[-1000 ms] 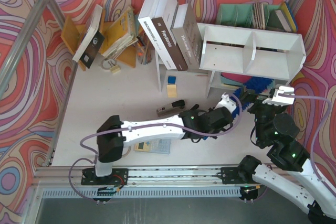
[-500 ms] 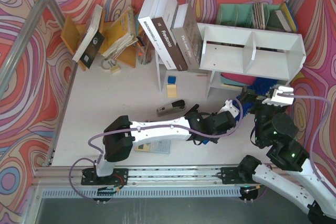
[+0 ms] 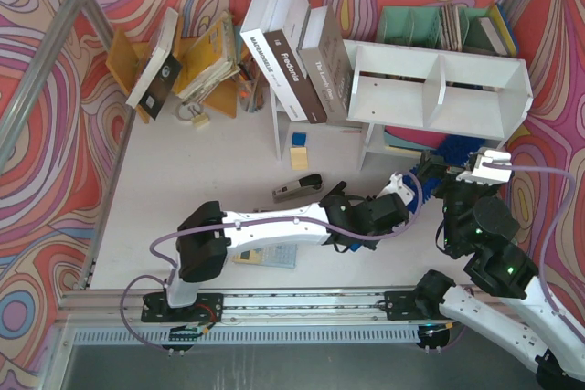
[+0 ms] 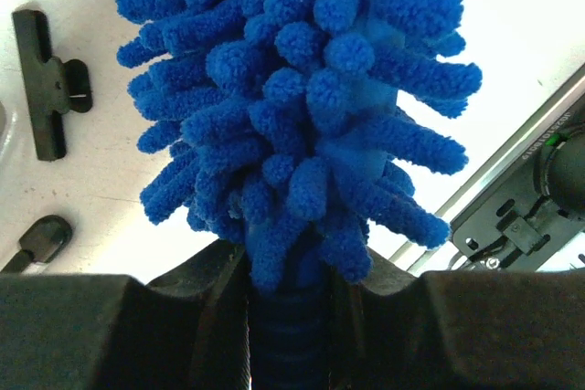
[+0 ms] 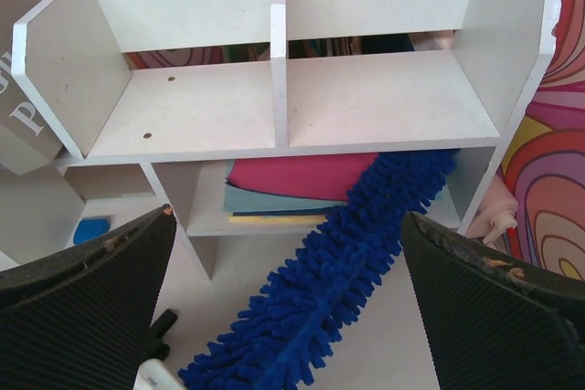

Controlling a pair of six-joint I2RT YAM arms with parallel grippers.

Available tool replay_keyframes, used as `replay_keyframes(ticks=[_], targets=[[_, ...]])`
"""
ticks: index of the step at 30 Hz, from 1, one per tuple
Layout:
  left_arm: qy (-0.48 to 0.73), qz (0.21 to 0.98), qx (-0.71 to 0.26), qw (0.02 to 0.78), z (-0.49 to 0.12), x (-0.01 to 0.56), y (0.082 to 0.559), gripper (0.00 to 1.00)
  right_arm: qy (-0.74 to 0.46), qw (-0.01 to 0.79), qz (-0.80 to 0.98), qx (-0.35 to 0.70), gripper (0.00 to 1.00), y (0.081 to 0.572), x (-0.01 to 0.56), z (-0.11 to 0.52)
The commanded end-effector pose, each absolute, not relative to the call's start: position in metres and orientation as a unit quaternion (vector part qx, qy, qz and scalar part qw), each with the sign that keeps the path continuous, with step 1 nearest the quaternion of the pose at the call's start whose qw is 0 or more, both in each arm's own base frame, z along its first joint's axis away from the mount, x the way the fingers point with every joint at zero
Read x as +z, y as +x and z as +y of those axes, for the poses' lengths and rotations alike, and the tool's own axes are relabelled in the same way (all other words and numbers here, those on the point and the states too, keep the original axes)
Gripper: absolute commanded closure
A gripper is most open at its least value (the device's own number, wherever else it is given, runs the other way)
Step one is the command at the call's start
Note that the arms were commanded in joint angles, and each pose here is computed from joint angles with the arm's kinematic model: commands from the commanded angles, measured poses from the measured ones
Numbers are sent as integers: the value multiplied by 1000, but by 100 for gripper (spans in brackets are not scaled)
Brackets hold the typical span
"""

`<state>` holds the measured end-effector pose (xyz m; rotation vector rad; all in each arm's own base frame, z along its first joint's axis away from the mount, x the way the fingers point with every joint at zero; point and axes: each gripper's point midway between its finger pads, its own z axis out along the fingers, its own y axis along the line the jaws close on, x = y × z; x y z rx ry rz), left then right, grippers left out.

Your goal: Dust the bookshelf with a duster

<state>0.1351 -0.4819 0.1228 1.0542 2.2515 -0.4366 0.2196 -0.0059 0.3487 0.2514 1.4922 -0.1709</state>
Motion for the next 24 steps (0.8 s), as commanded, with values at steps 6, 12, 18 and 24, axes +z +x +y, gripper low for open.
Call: replay_keyframes(ticks=[6, 12, 18, 24], targets=[[405, 826, -204, 333, -466, 167, 120, 100, 119, 729, 670, -70, 1, 219, 352, -6], [422, 841, -161, 297, -448, 121, 116, 100, 120, 729, 670, -70, 1, 218, 352, -7], [423, 847, -148, 284, -438, 104, 113, 100, 120, 728, 671, -71, 1, 219, 351, -7], [423, 830, -165, 325, -442, 139, 114, 100, 120, 728, 671, -70, 1, 219, 351, -7]])
